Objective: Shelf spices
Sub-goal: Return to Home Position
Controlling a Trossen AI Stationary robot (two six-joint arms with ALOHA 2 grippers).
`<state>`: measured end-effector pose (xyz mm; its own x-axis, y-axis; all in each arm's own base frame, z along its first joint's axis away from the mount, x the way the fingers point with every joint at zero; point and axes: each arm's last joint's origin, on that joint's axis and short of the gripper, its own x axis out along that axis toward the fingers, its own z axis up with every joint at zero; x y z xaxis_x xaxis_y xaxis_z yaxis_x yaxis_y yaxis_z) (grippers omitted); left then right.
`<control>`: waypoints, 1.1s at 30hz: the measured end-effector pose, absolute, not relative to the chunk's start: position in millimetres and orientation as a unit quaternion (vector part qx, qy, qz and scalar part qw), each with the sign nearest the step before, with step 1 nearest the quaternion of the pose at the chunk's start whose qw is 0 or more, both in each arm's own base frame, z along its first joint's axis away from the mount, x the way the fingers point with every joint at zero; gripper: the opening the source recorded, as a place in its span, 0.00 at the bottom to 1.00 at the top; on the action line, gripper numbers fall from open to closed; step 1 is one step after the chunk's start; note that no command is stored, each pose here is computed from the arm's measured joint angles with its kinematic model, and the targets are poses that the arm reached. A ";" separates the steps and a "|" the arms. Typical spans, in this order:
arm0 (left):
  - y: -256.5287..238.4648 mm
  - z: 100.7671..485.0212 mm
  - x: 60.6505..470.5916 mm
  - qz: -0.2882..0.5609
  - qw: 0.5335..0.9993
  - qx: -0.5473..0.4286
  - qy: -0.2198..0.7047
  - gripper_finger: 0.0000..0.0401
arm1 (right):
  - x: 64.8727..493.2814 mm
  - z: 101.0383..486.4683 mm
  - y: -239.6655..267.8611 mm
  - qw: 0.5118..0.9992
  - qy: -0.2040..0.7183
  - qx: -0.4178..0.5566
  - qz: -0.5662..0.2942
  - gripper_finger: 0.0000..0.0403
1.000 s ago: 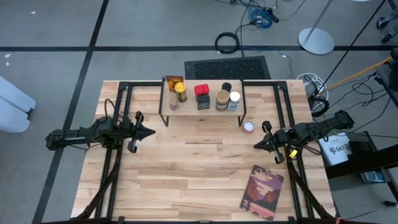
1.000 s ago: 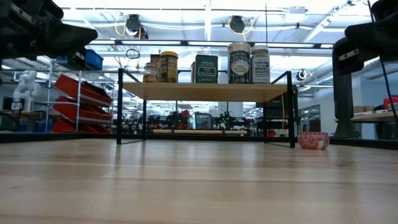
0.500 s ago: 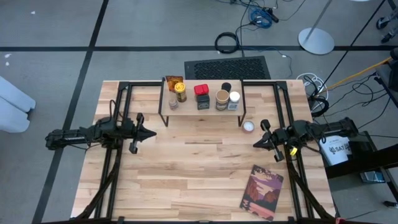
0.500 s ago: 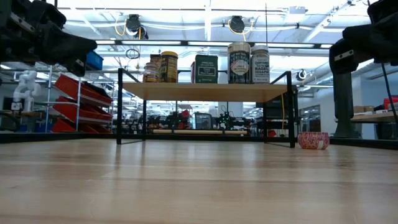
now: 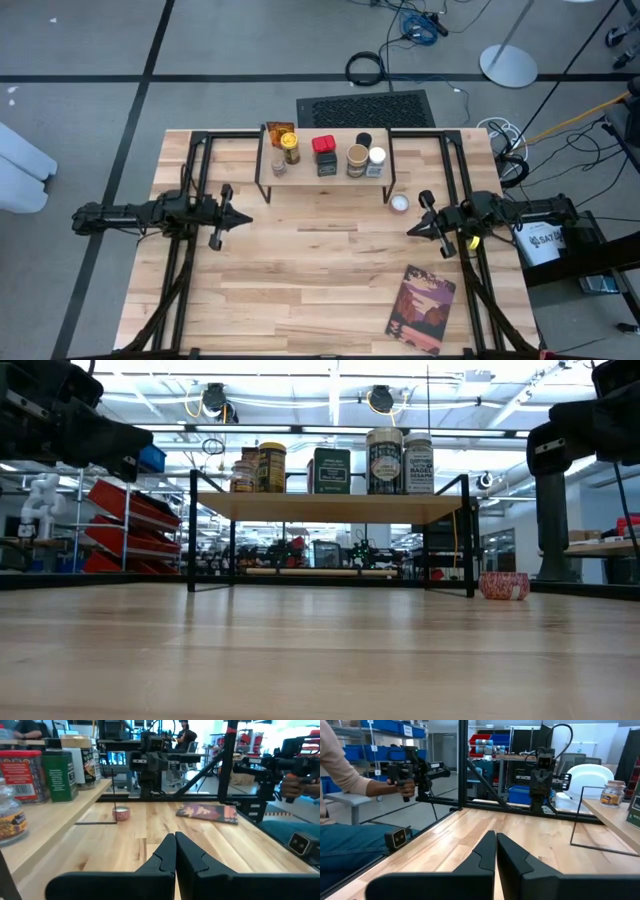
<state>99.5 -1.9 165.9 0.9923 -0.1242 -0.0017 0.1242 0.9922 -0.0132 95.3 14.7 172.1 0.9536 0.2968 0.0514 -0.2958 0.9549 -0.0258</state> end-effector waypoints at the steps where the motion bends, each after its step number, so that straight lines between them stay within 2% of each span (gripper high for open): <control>1: -1.8 166.0 99.5 -0.061 0.998 -0.002 0.001 0.00 | 95.3 172.2 14.8 0.988 -0.028 -0.012 0.150 0.00; 24: 1.2 162.3 101.1 -0.008 0.999 0.029 0.022 0.02 | 96.6 169.3 9.6 0.998 -0.012 -0.014 0.059 0.00; 33: 1.5 162.3 101.1 -0.005 0.999 0.029 0.022 0.02 | 96.7 168.8 9.3 0.998 -0.009 -0.015 0.055 0.00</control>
